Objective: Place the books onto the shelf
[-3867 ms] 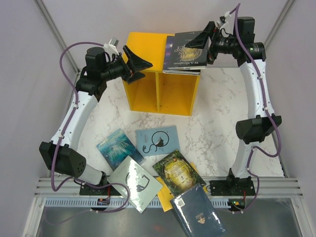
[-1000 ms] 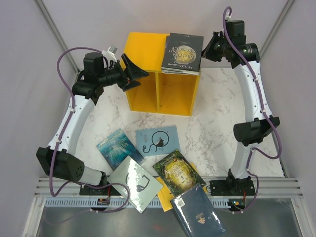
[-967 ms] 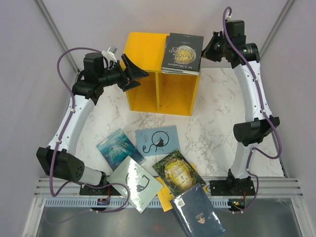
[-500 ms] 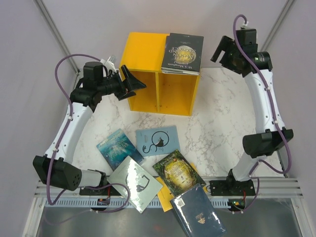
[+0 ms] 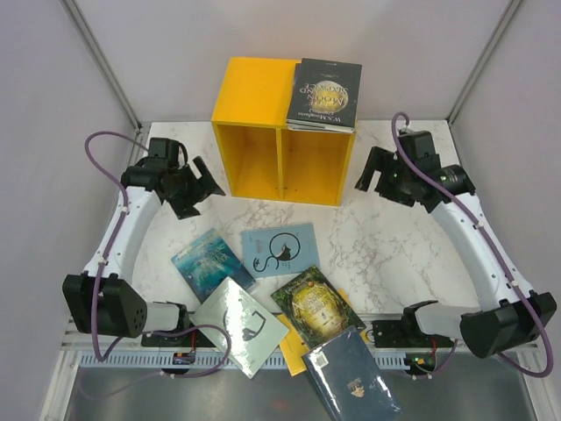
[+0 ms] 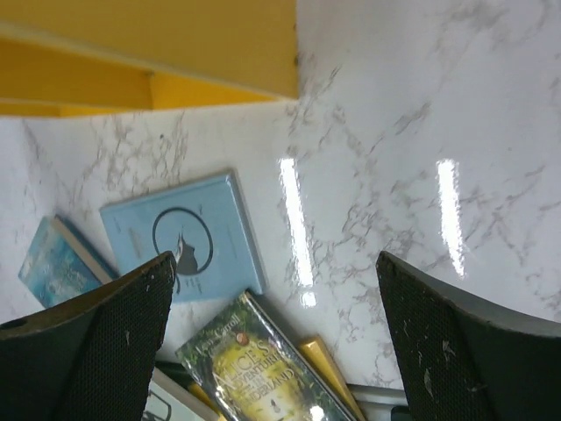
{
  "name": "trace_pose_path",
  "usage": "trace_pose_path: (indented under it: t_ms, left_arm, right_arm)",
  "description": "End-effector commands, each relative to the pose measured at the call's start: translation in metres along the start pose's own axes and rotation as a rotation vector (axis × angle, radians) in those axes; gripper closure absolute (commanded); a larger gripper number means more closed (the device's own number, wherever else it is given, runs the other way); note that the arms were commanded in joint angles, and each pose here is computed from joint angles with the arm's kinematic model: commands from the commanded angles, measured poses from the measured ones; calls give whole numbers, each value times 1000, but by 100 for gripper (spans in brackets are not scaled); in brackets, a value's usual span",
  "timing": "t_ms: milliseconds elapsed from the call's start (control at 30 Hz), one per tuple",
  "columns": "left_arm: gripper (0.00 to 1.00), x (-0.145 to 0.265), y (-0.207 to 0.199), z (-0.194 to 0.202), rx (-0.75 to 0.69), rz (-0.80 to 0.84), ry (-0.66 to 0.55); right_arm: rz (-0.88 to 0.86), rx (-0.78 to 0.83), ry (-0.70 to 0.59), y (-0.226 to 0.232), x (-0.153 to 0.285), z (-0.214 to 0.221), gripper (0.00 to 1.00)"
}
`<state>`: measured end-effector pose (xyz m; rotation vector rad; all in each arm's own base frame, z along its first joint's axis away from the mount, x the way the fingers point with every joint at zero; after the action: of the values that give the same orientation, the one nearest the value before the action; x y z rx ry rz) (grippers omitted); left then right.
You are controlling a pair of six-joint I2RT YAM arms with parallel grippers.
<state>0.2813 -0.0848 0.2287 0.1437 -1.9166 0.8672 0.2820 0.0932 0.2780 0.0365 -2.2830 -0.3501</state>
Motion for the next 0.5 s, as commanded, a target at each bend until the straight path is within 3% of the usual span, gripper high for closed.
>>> trace_pose_path:
  t_ms: [0,133,200,467]
  left_arm:
    - [8,2,49,0,106,-128,-2]
    - [8,5,65,6,115,-132,-9]
    - [8,4,71,15,130,-141,-1]
    - [9,13,70,20,140,-123,-8]
  right_arm:
    - [-197,7,-19,20,29,21,2]
    - [-295,68,121,18,23,65,2]
    - [-439,96,227,34,22,86,2]
    - [-617,244,304,79,36,116,2]
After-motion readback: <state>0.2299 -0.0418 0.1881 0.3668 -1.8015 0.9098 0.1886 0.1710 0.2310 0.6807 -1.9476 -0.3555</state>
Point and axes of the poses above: each gripper's point midway between its finger pads, its own x axis back along the fingers, its own y axis along the line the jaws close on, z = x × y, the point moved 4 cm from there along x, back along the fingers, and after that the axes turned 8 degrees about x, right-handed, at the moved point
